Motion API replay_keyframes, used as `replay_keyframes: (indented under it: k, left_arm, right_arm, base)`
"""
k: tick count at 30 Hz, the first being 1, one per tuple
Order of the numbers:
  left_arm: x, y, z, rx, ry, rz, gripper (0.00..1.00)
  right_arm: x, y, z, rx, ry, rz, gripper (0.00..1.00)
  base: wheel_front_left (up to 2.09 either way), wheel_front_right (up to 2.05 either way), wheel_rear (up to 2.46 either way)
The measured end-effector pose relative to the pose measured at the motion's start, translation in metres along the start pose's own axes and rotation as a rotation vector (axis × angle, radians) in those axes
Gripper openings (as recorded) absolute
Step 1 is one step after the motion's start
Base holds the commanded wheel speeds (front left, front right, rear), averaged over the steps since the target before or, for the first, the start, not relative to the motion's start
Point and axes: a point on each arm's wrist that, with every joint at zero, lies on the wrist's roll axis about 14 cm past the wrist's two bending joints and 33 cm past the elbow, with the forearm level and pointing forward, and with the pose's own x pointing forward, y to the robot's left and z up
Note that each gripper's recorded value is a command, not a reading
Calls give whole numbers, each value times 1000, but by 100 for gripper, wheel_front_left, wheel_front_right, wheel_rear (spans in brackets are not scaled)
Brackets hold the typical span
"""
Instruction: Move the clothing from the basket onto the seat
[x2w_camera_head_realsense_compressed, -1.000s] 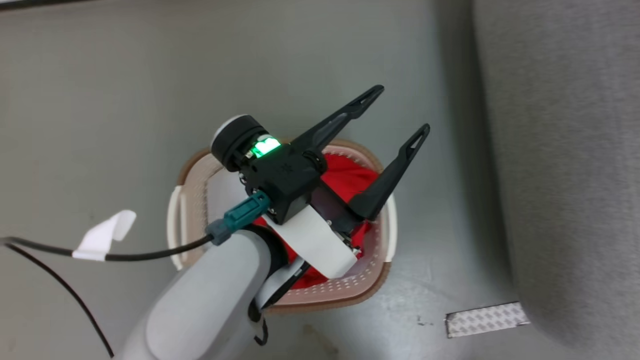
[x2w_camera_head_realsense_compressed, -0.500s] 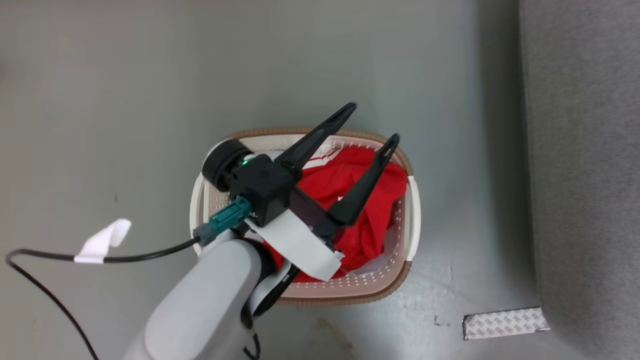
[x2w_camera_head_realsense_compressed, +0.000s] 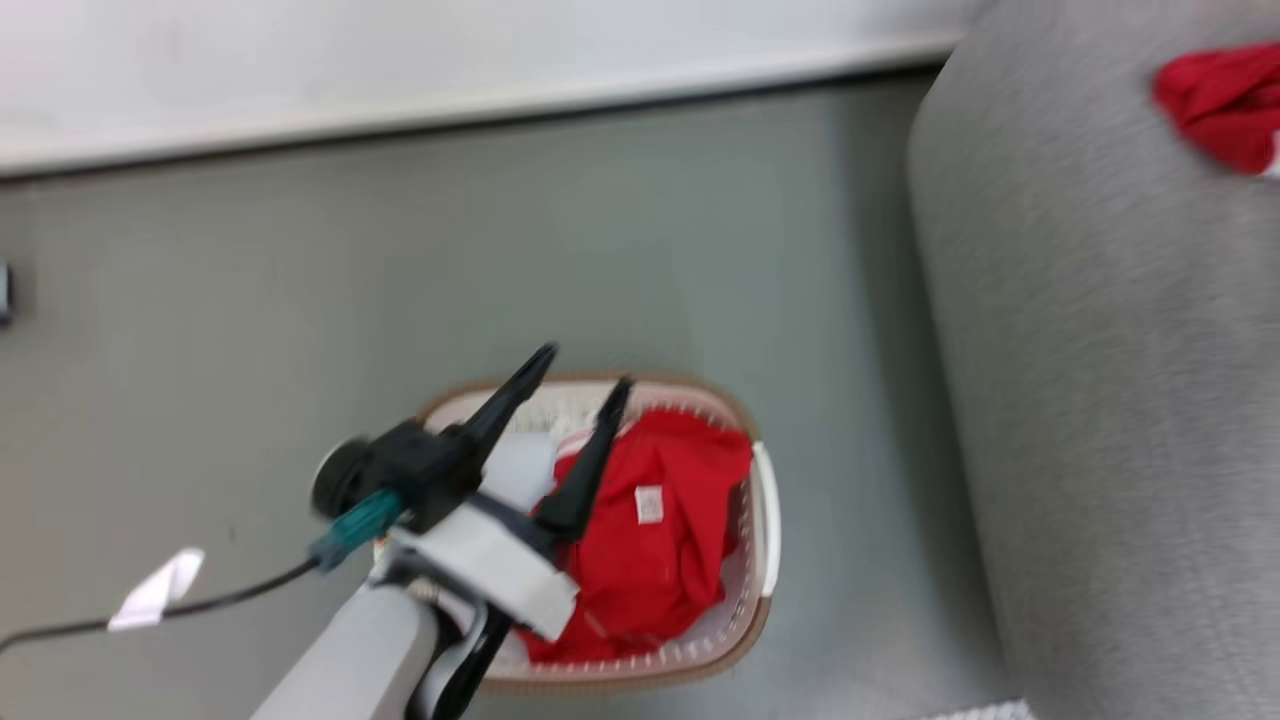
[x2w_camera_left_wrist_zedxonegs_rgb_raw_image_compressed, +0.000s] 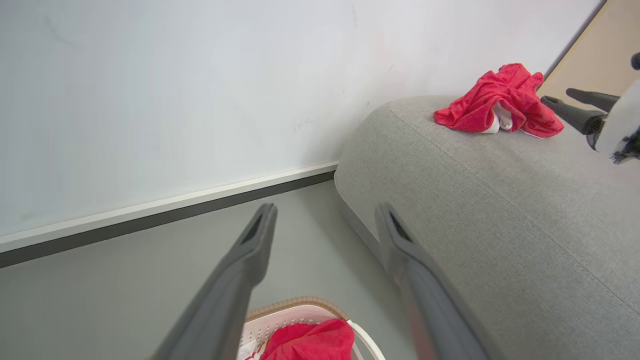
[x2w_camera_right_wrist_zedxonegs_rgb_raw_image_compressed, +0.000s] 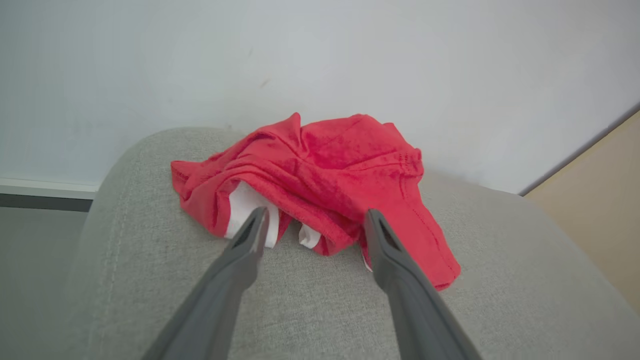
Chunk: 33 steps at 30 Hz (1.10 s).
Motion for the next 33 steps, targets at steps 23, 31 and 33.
replay_keyframes:
  k: [23, 31, 33]
  left_arm:
    - [-144, 49, 44, 55, -138, 461, 100]
    - [-191, 53, 52, 52, -203, 577, 100]
    - [-197, 52, 50, 58, -204, 586, 100]
  right_arm:
    - [-166, 26, 59, 358, -362, 184, 100]
    - [-206, 66, 47, 430, -333, 324, 100]
    - [-211, 77, 45, 425, -325, 359, 100]
  base:
    - [0, 0, 0]
    - [0, 0, 0]
    - [0, 0, 0]
